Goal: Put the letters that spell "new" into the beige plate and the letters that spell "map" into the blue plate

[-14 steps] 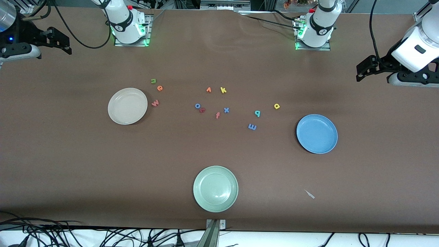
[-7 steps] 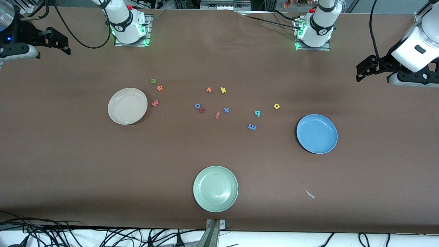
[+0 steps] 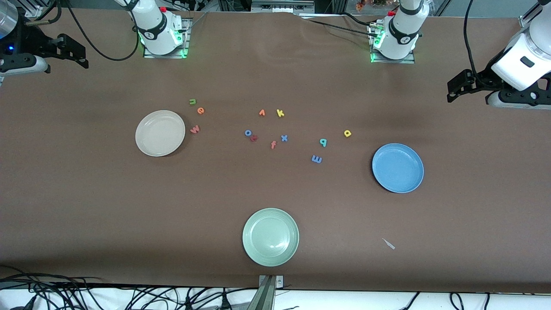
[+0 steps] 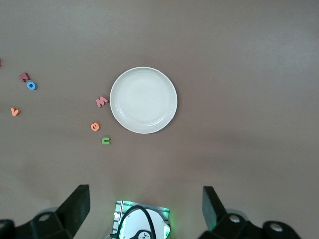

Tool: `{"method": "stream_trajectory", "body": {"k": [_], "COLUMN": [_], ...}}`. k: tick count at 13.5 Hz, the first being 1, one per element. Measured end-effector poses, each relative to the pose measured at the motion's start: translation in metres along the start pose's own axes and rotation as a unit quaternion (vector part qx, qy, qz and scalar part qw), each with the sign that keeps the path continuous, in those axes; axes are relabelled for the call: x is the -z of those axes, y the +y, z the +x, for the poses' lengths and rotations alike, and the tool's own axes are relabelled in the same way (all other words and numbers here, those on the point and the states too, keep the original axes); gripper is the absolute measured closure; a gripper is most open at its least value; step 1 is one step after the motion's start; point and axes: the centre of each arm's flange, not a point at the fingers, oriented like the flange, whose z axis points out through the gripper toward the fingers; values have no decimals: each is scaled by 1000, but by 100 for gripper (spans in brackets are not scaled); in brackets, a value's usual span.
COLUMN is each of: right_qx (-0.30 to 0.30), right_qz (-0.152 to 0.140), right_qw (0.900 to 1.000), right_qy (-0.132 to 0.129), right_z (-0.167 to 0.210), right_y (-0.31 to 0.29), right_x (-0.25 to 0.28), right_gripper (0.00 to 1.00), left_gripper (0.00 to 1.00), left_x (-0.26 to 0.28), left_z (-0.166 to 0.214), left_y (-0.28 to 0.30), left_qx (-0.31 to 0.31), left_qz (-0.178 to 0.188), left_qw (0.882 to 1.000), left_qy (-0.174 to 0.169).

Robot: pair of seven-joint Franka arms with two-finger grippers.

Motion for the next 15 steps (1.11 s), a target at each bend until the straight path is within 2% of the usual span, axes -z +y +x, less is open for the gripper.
{"method": "stream_trajectory", "body": {"k": [5, 10, 15], "right_qx": [0, 3, 6], "right_qz": [0, -2, -5], "right_qw": [1000, 1000, 1000], "right_qy": [-1, 14, 23], "right_z": [-1, 3, 27], "right_y": [0, -3, -5], "right_x": [-2, 2, 8], "right_gripper": [0, 0, 0], "left_gripper": [0, 0, 0], "left_x": [0, 0, 0], "left_z": [0, 0, 0], "left_y": [0, 0, 0], "left_qx": [0, 0, 0], "left_qz": [0, 0, 0], "left_qw": [1000, 1000, 1000], "left_qy": [0, 0, 0]}}
